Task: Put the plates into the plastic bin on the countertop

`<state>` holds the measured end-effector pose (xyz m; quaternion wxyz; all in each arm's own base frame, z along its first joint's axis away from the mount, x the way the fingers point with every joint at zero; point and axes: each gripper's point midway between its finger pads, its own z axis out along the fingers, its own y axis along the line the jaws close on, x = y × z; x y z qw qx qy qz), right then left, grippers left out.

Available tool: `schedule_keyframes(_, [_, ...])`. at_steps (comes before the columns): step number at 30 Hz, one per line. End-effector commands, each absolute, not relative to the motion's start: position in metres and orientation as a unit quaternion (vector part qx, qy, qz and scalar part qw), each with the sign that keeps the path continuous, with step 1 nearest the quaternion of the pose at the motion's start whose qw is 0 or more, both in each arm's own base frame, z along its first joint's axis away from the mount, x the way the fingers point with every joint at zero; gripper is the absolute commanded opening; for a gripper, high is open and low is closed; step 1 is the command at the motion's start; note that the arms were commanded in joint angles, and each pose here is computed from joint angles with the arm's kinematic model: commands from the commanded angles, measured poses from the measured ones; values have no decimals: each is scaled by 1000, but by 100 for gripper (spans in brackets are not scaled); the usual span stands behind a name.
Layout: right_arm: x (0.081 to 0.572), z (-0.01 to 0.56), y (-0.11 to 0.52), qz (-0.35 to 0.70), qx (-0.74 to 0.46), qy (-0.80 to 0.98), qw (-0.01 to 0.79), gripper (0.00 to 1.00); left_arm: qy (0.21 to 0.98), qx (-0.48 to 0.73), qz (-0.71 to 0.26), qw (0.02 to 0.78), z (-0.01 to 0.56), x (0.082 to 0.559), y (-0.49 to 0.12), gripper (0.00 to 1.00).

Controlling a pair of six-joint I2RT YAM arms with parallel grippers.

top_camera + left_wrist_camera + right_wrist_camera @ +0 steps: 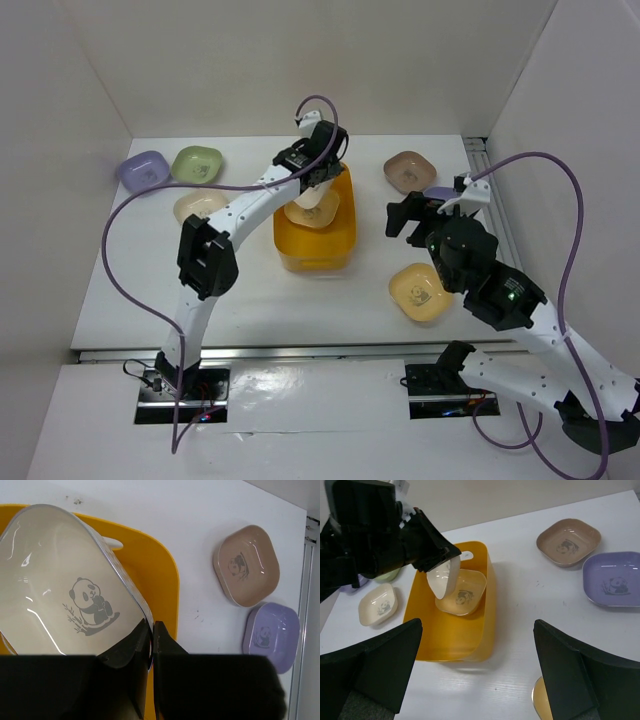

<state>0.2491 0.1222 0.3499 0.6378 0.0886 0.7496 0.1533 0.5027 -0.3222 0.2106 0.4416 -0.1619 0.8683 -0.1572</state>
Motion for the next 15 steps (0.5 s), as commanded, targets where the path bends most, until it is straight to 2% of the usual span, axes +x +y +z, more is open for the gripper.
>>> schedule_keyframes(1, [249,347,123,152,86,750,638,99,849,-191,-184,457,211,526,-335,0])
schedule_keyframes(11, [249,339,128,155,71,756,632,99,865,-209,-165,425,167,524,-335,0])
schedule_keyframes(12, [250,341,129,158,73,753,635,99,865,-209,-165,425,167,524,-335,6])
schedule_keyframes(15, [252,338,131,156,65,757,631,99,864,-203,-171,428,176,522,-335,34])
